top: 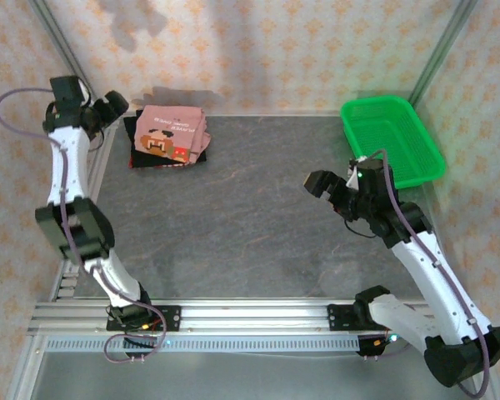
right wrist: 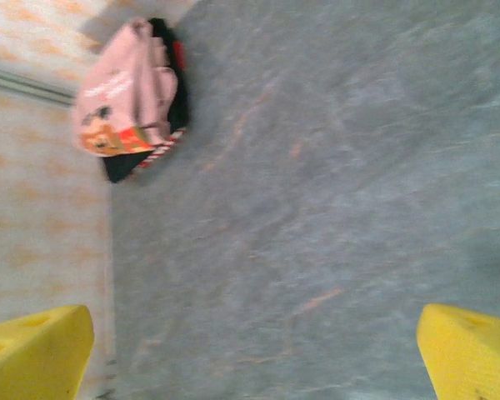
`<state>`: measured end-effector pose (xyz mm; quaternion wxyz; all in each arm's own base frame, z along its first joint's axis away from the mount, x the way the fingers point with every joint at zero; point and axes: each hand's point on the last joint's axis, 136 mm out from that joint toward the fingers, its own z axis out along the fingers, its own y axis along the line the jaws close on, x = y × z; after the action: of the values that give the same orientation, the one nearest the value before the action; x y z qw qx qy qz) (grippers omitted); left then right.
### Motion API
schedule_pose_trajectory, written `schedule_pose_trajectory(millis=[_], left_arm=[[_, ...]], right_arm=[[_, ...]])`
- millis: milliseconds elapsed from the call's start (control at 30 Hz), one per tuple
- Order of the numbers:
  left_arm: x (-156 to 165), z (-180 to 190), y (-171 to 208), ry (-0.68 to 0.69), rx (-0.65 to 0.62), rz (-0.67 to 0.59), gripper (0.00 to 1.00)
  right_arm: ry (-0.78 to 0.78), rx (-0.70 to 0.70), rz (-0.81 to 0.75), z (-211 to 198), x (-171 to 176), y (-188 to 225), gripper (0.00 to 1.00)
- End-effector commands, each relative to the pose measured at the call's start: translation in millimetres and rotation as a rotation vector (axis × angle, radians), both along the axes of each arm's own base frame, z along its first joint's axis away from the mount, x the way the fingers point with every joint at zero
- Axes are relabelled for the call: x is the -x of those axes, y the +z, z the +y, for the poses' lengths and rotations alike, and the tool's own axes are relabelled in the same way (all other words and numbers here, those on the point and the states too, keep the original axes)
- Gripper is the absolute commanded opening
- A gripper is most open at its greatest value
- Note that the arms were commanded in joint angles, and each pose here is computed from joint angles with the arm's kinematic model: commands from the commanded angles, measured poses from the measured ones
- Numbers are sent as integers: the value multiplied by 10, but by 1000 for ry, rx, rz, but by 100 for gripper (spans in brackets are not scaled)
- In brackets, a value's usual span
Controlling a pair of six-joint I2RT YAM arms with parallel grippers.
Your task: Fold and stack the t-shirts
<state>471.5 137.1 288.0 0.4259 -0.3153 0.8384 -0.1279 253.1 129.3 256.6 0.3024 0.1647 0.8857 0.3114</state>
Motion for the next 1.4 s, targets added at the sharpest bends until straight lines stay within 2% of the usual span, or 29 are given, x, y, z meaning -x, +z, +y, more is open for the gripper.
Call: schedule_pose_trajectory(millis=[0,67,200,267,333,400,533,633,733,800,867,933,1033,1067,1200,1367], left_arm=[[394,-191,-25,-31,-30,-70,99],[757,-268,-121,-14,-69,-71,100],[1322,-340,-648,57,-113,-5,100],[1490,-342,-946,96,-124,29,100],[1556,-358,-1153,113,-129,29,100],[1524,-360,-1232,131,-189,8,100],[1354,-477,-1312,108,-351,-74,100],[1337,-528,-1452,129,-467,-149,100],[1260,-524,-1656,119,-483,-134,100],[1153,-556,-1701,91,-503,-150,100],[1033,-592,-1664,55,-533,-166,100],[922,-697,-1764,-18,-538,-159,100],[821,-972,-1830,-169,-565,-161,100],[795,-1005,-1886,-167,-585,-174,100],[807,-1046,-1944,-183,-598,-168,100],[797,-1057,-1942,-188,-609,-151,100]], right_arm=[[-120,326,-8,-597,107,-209,99],[-197,447,-44,-869,84,-296,99],[-355,585,-181,-1254,-65,-423,99],[-438,640,-227,-1424,-135,-542,99],[-451,665,-285,-1459,-229,-667,99],[-446,709,-341,-1468,-330,-808,99],[-499,770,-345,-1612,-450,-990,100],[-453,726,-434,-1524,-597,-1062,100],[-492,686,-463,-1618,-703,-1206,100],[-546,646,-480,-1720,-795,-1264,100],[-531,634,-494,-1735,-952,-1290,100],[-450,694,-468,-1690,-1114,-1319,100],[-461,633,-481,-1802,-1262,-1488,99],[-410,630,-476,-1729,-1290,-1596,99],[-403,645,-426,-1742,-1343,-1652,99],[-402,673,-443,-1707,-1357,-1631,99]])
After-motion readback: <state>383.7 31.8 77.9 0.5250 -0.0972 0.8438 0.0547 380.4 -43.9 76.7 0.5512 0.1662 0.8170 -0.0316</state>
